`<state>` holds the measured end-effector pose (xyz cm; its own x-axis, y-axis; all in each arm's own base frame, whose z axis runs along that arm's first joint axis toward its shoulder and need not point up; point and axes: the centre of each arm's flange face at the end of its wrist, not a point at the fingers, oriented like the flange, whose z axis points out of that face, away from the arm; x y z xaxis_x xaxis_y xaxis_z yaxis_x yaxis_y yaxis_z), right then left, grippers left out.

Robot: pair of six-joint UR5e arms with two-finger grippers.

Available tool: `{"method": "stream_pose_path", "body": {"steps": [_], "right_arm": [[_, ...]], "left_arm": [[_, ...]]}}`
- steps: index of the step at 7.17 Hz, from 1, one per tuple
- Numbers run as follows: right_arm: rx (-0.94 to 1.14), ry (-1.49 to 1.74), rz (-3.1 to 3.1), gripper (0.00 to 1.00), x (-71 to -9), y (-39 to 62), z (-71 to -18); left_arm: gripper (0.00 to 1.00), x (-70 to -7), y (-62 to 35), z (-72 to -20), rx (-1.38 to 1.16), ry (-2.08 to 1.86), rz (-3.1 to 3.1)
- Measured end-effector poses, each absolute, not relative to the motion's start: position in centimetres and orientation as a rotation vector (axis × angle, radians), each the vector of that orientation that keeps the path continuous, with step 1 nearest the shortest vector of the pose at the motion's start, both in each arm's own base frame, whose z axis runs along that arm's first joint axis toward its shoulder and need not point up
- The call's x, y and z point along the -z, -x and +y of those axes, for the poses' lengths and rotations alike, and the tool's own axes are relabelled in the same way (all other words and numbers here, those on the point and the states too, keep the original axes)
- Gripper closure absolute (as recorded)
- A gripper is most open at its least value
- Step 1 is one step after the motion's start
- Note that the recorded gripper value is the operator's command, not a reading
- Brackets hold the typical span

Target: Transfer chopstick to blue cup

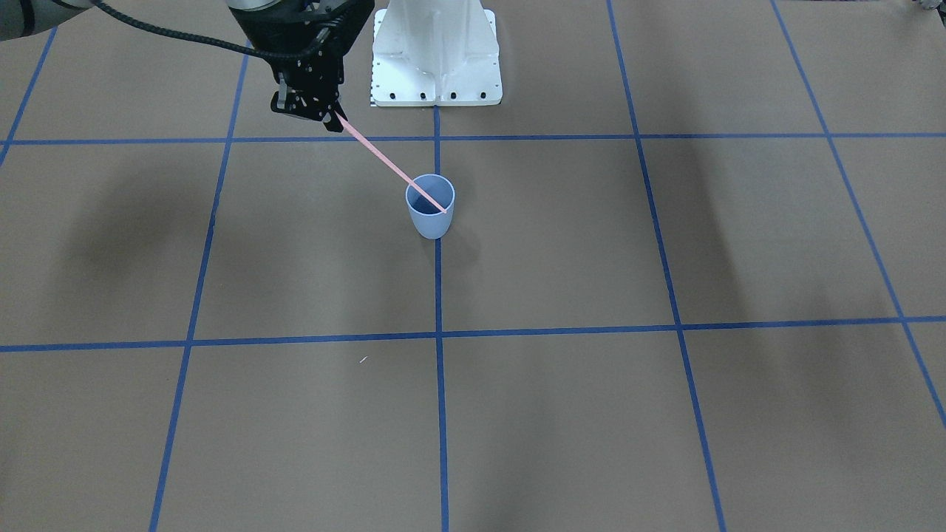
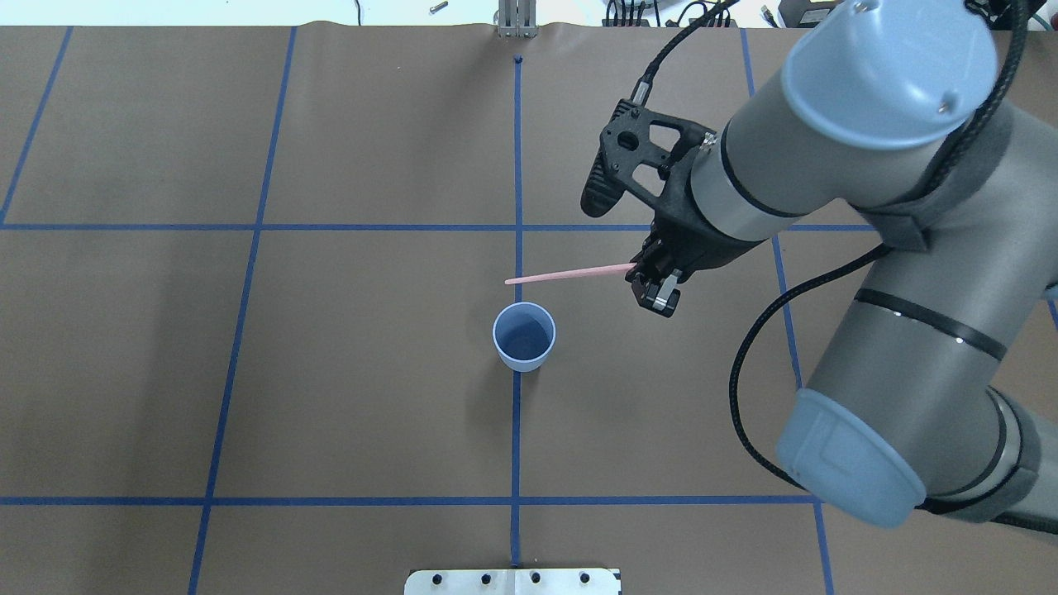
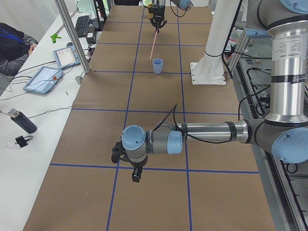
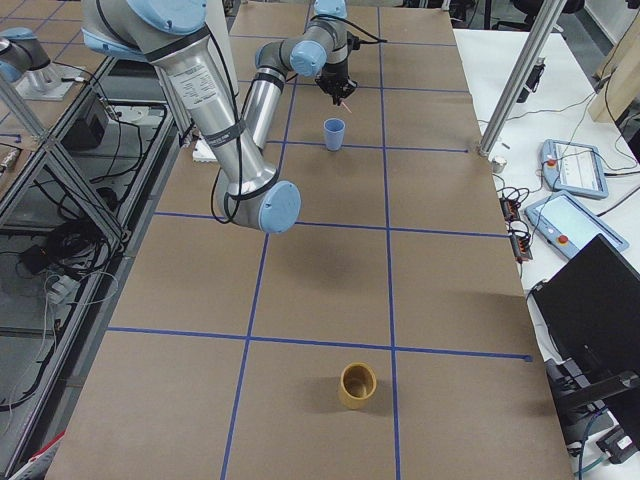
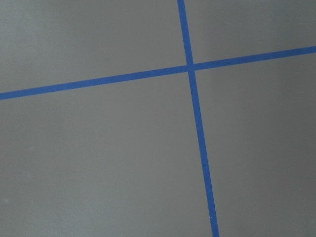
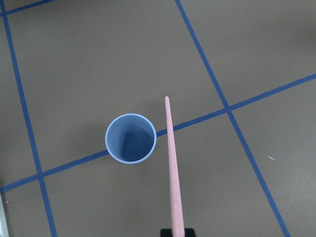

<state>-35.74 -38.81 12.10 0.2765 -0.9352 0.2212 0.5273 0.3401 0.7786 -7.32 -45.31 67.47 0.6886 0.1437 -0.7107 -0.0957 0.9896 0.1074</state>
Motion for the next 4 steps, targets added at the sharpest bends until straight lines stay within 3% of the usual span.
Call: {"method": "stream_pose_path", "body": {"steps": [4], "right_arm": [[1.114, -0.588, -0.704, 1.0, -12.8, 37.6, -36.7]], "left_arm": [[0.02, -67.6, 7.3, -45.1, -0.132, -0.06, 0.801]]}}
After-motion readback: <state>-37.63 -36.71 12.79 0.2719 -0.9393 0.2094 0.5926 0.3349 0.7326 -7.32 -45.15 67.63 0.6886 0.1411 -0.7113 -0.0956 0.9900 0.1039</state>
